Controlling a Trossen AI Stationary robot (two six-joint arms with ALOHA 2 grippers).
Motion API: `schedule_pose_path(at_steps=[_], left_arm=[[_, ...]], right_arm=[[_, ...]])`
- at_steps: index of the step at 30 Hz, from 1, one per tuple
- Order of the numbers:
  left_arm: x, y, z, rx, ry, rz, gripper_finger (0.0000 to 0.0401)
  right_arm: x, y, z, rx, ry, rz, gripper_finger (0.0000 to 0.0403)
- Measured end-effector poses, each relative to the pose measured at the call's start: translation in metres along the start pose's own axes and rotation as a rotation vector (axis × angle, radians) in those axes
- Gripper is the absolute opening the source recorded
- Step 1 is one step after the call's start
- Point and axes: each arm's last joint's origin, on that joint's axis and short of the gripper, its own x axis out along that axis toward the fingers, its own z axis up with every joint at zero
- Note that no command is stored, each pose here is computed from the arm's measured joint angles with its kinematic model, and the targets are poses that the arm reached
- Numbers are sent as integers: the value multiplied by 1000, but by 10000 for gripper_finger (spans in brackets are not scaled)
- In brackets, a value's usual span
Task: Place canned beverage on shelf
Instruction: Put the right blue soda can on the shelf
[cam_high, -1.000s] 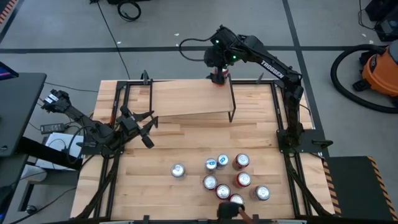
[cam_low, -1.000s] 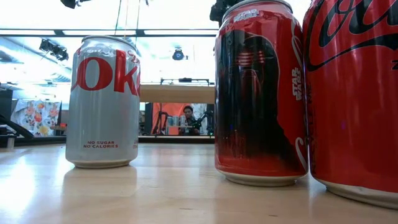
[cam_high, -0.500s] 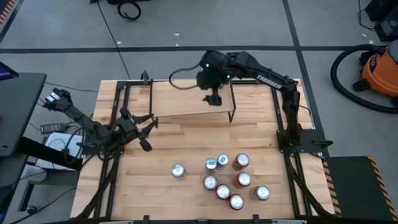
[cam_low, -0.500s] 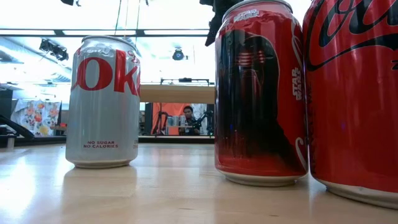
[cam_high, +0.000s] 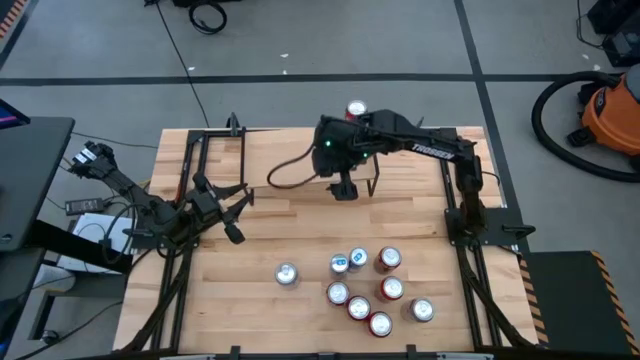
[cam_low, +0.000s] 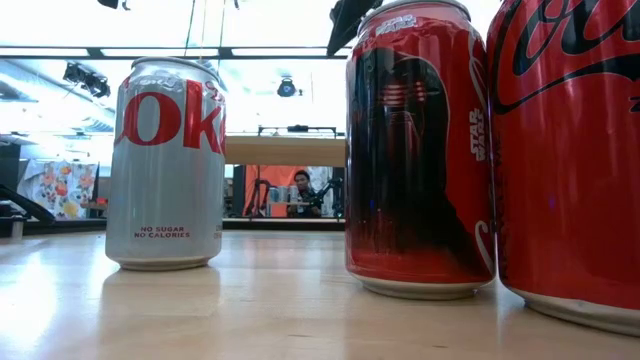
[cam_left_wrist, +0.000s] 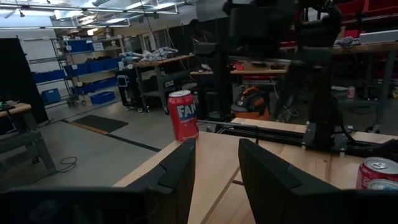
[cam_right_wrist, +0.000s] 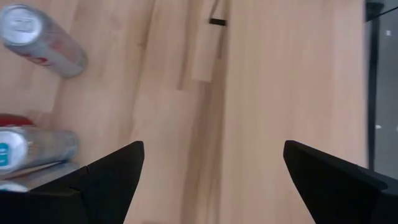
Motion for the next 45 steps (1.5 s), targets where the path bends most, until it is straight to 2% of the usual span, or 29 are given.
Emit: schedule_pose_path(at_steps=[25, 37, 45], left_arm=[[0, 0, 0, 0, 0, 0, 133], [0, 0, 0, -9, 0, 0, 133], [0, 0, 0, -26, 0, 0, 133]], right_arm=[[-5, 93, 12, -15, 37, 122, 396], [-12, 145, 9, -42, 73, 82, 396], [-17, 168, 5, -22, 85, 51, 396]])
